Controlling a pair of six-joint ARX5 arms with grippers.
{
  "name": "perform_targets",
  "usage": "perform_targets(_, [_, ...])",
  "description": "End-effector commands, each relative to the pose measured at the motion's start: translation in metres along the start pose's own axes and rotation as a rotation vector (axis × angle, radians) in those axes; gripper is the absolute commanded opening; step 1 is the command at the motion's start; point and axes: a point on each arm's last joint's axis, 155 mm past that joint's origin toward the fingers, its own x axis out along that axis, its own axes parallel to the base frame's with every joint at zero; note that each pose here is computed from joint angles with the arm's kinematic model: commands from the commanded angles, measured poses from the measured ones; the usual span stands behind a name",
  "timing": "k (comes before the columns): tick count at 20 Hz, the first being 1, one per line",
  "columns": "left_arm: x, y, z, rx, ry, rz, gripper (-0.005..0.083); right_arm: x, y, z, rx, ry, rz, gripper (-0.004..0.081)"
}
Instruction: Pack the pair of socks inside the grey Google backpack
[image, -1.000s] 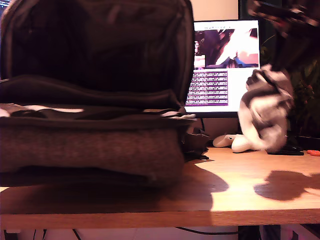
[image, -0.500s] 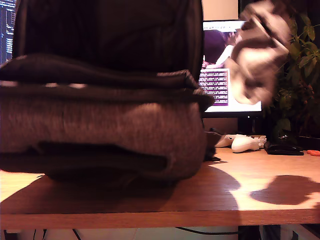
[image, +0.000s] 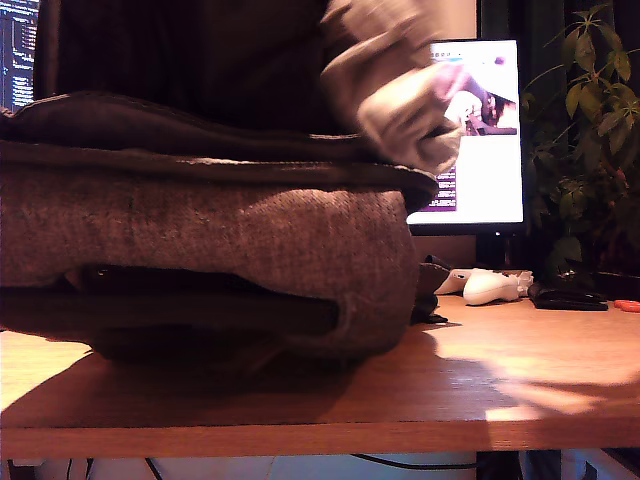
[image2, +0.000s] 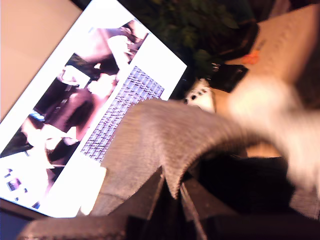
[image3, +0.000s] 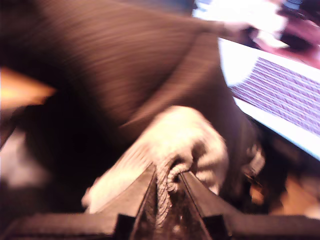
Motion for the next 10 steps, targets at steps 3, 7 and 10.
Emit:
perform_targets(3, [-0.006, 0.015, 0.019, -0.028, -0.067, 0.028, -0.0021, 0.015, 0.063, -0.019, -0.282, 0.032, 0.162, -0.0013])
perform_targets(7, [-0.006, 0.014, 0.018, -0.026, -0.065, 0.021, -0.0021, 0.017, 0.071, -0.002, -0.352, -0.035, 0.147, -0.0013])
perform_targets(10, [-0.006, 0.013, 0.018, -0.026, -0.065, 0.019, -0.0021, 0.022, 0.056, 0.008, -0.407, -0.073, 0.088, -0.0013])
